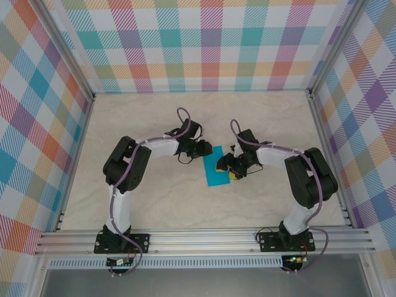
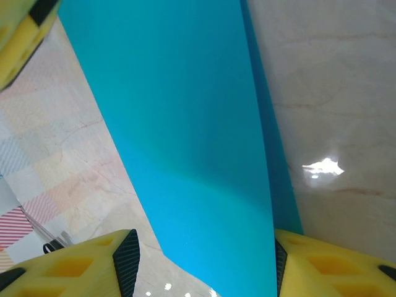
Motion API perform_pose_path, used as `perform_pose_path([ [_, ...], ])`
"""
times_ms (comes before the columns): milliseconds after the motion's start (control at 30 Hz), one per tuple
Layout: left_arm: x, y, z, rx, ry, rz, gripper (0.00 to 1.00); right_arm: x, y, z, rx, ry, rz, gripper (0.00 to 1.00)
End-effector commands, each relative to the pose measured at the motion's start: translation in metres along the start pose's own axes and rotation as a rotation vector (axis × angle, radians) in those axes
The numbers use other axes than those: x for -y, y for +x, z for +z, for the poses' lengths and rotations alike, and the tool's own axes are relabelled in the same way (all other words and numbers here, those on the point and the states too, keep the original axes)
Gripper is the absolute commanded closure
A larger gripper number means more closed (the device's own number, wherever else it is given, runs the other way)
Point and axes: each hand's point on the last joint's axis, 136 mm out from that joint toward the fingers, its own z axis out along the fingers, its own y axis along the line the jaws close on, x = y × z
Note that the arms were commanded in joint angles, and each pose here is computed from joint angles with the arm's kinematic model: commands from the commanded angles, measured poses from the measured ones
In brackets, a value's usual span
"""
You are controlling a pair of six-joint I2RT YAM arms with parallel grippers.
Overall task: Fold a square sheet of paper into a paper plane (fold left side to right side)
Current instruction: Fold the triangle a second time at the center of the table.
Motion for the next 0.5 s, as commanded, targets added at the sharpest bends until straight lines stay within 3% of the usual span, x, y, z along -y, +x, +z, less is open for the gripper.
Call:
perform_pose_path([
  [0, 0.037, -0.013, -0.034, 0.042, 0.101, 0.068, 0.58, -0.016, -0.013, -0.002, 0.001, -0.06, 0.003, 0.44],
  [100, 0.051, -0.022, -0.057, 0.082, 0.127, 0.108, 0.51, -0.023, -0.019, -0.004, -0.001, -0.071, -0.008, 0.44],
  [267, 0.052, -0.025, -0.098, 0.165, 0.101, 0.137, 0.48, -0.028, -0.023, -0.005, -0.013, -0.073, -0.017, 0.49],
  [467, 0.044, 0.007, -0.128, 0.197, 0.09, 0.202, 0.48, -0.022, -0.018, -0.003, -0.017, -0.067, 0.008, 0.61],
])
